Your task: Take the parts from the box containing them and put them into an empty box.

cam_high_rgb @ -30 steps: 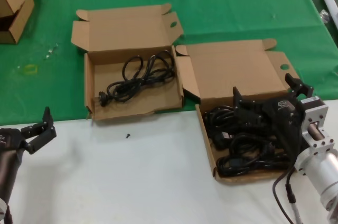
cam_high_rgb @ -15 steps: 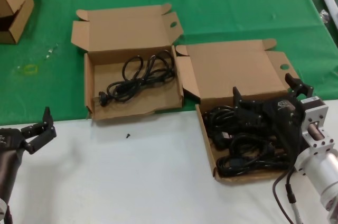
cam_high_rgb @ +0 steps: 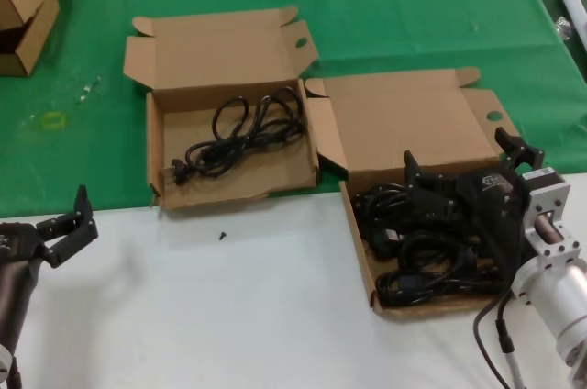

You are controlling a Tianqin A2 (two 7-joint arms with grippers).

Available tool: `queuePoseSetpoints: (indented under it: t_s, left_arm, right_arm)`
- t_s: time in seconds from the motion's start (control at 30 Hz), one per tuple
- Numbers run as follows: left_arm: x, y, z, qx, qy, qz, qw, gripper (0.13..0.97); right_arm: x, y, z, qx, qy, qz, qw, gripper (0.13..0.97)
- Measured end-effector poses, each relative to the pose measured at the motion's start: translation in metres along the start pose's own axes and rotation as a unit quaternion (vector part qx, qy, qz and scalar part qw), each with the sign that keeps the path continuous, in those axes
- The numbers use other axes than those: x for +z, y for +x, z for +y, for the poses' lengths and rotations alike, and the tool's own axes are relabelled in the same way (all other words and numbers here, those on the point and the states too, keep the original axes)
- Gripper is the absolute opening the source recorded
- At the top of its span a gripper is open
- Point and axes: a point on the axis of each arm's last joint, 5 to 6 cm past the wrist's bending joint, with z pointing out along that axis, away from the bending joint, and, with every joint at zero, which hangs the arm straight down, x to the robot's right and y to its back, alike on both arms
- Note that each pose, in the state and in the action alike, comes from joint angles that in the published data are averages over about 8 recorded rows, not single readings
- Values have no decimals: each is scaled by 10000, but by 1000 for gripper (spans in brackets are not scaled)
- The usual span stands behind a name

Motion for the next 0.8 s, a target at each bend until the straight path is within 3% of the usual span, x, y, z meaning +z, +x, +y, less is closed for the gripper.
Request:
queuePoseSetpoints:
  t_s: [0.8]
  left_arm:
    - [0,0,0,0,0,0,10000,966]
  right_arm:
    - [0,0,0,0,0,0,10000,966]
